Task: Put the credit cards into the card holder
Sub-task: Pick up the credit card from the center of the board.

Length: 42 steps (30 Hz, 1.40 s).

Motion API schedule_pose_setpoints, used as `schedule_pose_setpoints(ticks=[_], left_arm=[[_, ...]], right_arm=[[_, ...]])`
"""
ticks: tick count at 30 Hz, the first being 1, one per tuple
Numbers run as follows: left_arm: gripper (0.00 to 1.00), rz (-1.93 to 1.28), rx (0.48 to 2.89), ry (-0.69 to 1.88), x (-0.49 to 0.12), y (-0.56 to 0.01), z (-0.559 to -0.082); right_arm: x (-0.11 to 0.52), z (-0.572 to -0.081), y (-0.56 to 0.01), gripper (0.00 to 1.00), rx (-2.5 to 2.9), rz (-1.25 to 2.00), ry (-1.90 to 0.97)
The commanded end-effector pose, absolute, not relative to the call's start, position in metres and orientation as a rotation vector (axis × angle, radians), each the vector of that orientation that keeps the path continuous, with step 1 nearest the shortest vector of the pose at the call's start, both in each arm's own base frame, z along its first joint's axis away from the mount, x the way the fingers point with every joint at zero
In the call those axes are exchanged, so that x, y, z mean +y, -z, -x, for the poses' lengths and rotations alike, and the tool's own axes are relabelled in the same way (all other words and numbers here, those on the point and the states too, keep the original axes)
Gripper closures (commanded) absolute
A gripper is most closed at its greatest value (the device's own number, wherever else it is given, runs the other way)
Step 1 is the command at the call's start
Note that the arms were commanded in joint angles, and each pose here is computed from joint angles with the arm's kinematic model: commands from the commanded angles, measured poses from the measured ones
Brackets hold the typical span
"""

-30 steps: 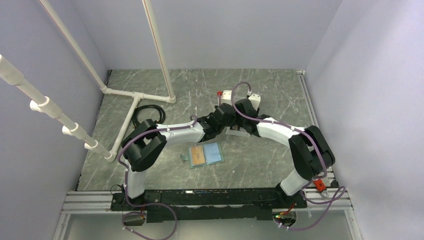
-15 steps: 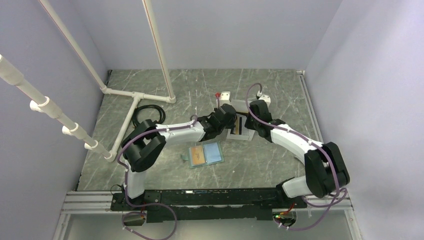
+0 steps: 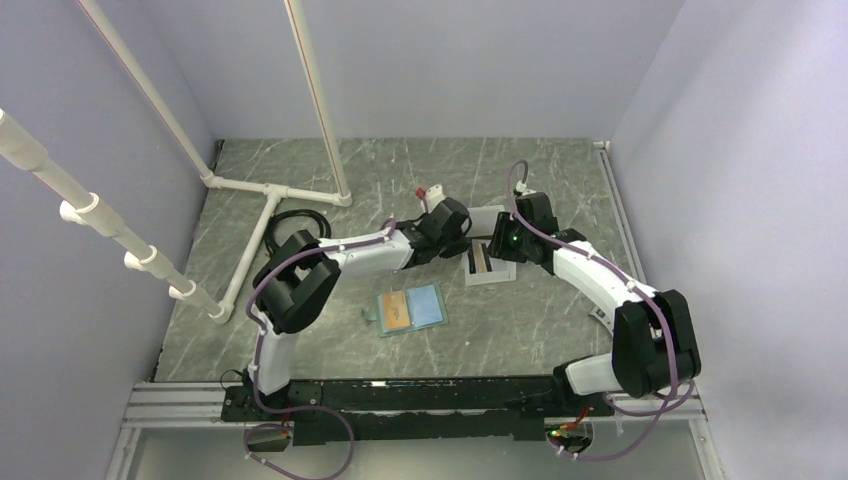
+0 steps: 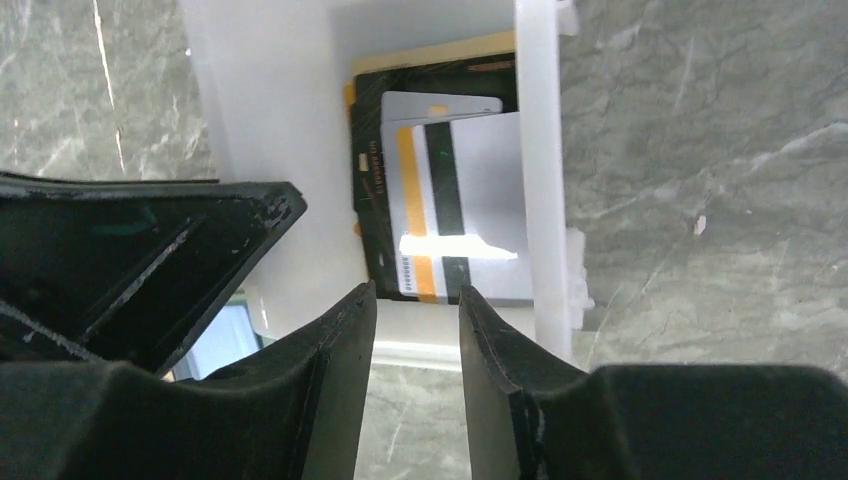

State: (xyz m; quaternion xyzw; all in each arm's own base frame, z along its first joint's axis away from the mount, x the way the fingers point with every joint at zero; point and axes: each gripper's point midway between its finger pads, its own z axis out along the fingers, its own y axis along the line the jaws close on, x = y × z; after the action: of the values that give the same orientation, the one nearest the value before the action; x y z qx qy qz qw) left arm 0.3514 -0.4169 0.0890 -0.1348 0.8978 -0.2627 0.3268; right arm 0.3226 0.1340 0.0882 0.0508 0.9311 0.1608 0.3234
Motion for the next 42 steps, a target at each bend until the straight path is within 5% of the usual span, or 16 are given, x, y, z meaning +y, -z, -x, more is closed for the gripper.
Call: schedule_pose_setpoints(ticks=[1, 18, 29, 36, 42], left_arm=[[1.0, 0.358, 2.223, 1.084, -0.434, -0.104, -0.352], [1.0, 0.359, 1.876, 1.594, -0.427, -0.108, -0.344], [1.0, 0.368, 1.993, 1.282, -0.419, -0.085, -0.338], [1.0, 0.345, 1.999, 1.159, -0.425, -0.09, -0.334], [1.0, 0.402, 2.014, 1.074, -0.423, -0.085, -0.33]], right_arm=[[0.141, -0.321, -0.118, 0.61, 2.417, -0.072, -0.536], [0.159, -0.31, -0.164, 0.56, 2.392, 0.036, -0.58], [0.167, -0.306, -0.163, 0.46, 2.379, 0.104, -0.393], [0.164, -0.31, -0.147, 0.51, 2.42, 0.024, -0.119], [0.152, -0.316, -0.133, 0.66, 2.446, -0.114, 0.097]])
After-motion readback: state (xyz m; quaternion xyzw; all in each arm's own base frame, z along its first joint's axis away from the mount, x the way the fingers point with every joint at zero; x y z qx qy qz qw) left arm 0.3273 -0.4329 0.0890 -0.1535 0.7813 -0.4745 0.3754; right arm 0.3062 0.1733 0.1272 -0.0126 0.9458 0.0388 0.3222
